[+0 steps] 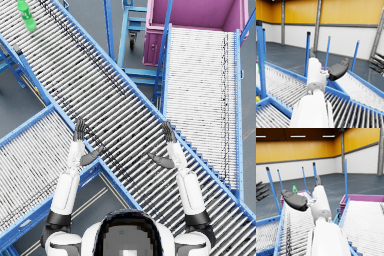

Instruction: Pick up the oil and place it on the left assembly line, put the cola on the right, and keep Sprite still

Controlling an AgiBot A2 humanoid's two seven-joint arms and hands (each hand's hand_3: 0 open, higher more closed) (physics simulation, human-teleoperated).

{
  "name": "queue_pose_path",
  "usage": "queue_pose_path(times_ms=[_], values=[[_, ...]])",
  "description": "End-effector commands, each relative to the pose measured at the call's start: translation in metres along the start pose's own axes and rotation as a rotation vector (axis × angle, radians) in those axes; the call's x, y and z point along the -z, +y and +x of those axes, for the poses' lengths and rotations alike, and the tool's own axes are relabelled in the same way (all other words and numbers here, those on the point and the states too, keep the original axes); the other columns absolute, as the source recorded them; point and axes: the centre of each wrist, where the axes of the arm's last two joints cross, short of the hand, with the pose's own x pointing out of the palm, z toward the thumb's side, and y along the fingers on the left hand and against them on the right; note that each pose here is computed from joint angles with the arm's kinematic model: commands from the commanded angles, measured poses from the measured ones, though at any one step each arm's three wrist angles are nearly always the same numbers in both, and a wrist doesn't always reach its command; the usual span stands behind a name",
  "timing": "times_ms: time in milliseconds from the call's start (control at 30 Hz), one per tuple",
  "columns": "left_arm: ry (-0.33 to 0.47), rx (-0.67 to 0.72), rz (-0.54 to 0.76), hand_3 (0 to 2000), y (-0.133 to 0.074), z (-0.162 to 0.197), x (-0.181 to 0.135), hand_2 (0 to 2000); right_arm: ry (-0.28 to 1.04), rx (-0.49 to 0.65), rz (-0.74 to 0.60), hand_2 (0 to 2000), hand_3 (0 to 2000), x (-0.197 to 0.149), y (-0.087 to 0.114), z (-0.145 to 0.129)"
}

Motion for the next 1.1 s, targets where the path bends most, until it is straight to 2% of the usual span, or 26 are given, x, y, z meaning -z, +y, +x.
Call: queue_pose_path(times_ms=[33, 1100], values=[[0.000, 0.000, 0.000, 0, 0.0000, 0.0000, 0.0000, 0, 0.000, 0.000, 0.000, 0, 0, 0.0000, 0.0000, 0.0000], [0.000, 0.000, 0.000, 0, 0.0000, 0.0000, 0.0000, 0, 0.000, 0.000, 0.000, 0, 0, 0.0000, 0.0000, 0.0000]])
